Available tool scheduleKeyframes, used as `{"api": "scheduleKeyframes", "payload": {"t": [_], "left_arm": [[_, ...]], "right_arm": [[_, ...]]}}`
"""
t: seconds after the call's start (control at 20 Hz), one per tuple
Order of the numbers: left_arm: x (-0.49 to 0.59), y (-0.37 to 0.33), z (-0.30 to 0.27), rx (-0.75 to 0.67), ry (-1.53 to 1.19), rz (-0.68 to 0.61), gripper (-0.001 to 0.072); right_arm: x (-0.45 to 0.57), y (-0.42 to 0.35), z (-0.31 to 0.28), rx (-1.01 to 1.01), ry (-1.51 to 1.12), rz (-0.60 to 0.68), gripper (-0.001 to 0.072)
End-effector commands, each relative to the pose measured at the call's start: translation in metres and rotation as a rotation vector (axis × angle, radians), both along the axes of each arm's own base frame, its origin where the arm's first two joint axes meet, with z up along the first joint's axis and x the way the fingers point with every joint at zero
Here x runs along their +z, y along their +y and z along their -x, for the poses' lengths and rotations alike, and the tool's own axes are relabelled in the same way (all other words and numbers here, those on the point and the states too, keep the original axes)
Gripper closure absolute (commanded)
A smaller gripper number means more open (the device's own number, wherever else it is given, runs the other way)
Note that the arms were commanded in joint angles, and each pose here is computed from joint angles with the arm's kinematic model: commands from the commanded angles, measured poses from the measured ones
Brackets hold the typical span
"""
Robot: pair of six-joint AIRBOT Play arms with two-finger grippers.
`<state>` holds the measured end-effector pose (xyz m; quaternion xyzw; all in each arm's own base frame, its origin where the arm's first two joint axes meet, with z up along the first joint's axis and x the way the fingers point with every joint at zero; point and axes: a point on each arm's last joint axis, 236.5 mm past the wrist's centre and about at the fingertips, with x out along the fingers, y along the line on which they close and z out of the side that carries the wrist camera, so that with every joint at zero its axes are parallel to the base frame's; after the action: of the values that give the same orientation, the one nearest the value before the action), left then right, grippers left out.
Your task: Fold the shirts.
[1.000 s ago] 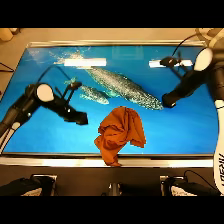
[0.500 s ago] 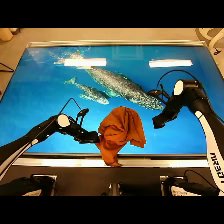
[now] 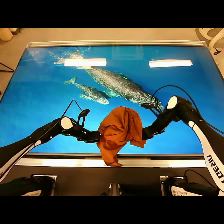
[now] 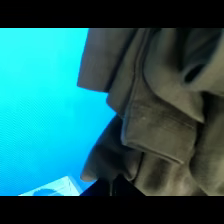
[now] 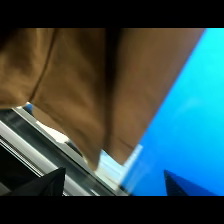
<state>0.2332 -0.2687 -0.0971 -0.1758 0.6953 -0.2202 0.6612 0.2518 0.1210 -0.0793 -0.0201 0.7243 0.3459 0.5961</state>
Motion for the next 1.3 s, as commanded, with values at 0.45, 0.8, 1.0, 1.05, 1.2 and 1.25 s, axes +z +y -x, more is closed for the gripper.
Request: {"api": "scheduleKeyframes", "payload": {"t": [0.45, 0.8, 1.0, 1.05, 1.2, 1.25], "left_arm": [[0.027, 0.001, -0.015, -0.027, -0.12, 0.01, 0.0683], [0.249, 0.067, -0.119, -0.046, -0.807, -0.214, 0.0686], [0.485, 0.134, -0.107, 0.232, -1.328, -0.146, 0.0685], [0.526, 0.148, -0.09, 0.282, -1.415, -0.111, 0.0685], [0.593, 0.189, -0.045, 0.395, -1.576, -0.091, 0.0685], [0.594, 0.2, -0.038, 0.418, -1.576, -0.113, 0.0685]], "right_arm": [[-0.019, 0.055, 0.006, 0.069, -0.094, -0.069, 0.0697], [0.212, -0.055, -0.126, 0.21, -0.916, 0.419, 0.0698], [0.486, -0.085, -0.098, -0.01, -1.676, 0.467, 0.0697], [0.528, -0.089, -0.074, -0.055, -1.804, 0.449, 0.0697], [0.572, -0.102, -0.019, -0.188, -1.925, 0.373, 0.0697], [0.567, -0.105, -0.011, -0.196, -1.9, 0.37, 0.0697]]}}
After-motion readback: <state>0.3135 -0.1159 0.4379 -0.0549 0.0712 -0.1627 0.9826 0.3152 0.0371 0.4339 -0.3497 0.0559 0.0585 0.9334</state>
